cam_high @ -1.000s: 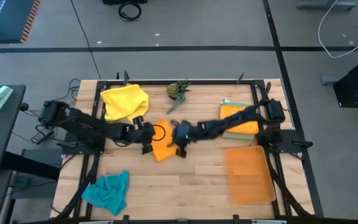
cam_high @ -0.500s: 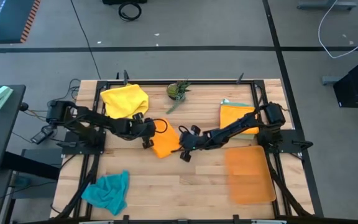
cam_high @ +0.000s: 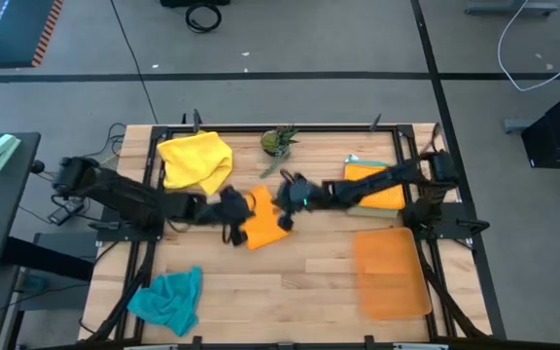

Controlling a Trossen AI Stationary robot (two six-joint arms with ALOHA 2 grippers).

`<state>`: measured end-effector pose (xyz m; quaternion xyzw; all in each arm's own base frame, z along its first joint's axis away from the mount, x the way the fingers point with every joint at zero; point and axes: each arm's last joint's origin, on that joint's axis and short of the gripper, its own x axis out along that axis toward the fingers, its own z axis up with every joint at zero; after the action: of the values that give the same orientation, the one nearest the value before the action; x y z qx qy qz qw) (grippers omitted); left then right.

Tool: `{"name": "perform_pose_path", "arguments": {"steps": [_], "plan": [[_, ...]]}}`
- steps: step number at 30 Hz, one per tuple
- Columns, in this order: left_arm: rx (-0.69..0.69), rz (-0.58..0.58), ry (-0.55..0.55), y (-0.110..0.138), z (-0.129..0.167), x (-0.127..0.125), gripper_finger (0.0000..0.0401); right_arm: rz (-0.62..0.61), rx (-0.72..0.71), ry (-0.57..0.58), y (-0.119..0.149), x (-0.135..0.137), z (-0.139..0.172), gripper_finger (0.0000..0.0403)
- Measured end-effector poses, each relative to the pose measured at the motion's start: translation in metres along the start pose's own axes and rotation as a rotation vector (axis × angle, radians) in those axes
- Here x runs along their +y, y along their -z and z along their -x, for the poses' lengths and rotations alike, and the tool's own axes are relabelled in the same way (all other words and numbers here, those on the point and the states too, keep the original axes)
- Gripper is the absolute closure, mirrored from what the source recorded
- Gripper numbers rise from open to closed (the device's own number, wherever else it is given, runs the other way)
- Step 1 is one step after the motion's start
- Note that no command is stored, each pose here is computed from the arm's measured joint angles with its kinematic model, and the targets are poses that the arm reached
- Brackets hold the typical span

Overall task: Fold microfiber towels
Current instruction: Fold the orange microfiber towel

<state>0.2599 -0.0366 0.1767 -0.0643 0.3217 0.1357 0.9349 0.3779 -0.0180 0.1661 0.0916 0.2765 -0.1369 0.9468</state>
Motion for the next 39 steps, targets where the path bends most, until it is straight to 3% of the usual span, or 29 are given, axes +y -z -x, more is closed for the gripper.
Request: {"name": "perform_pose_path", "arguments": {"steps": [3, 6, 13, 20, 26, 34, 39], "plan": [[-0.015, -0.02, 0.074, 0.013, -0.015, -0.027, 0.0395, -0.045, -0.025, -0.057, -0.002, -0.025, -0.017, 0.0402], [0.014, -0.021, 0.066, 0.03, -0.028, -0.039, 0.0391, -0.064, -0.005, -0.095, -0.001, -0.038, -0.032, 0.0402], [0.102, 0.0, 0.02, 0.052, -0.044, -0.042, 0.0391, -0.05, 0.024, -0.071, 0.001, -0.044, -0.056, 0.0402], [0.099, 0.012, 0.031, 0.052, -0.046, -0.044, 0.0396, -0.104, 0.086, -0.015, 0.02, -0.064, -0.079, 0.0402], [0.094, 0.006, 0.05, 0.052, -0.043, -0.05, 0.039, -0.107, 0.101, -0.006, 0.017, -0.067, -0.075, 0.0402], [0.026, -0.028, 0.096, 0.038, -0.029, -0.054, 0.0386, -0.021, 0.043, -0.024, -0.026, -0.049, -0.029, 0.0402], [0.011, -0.027, 0.099, 0.034, -0.027, -0.053, 0.0395, -0.014, 0.086, -0.011, -0.016, -0.053, -0.038, 0.0402]]}}
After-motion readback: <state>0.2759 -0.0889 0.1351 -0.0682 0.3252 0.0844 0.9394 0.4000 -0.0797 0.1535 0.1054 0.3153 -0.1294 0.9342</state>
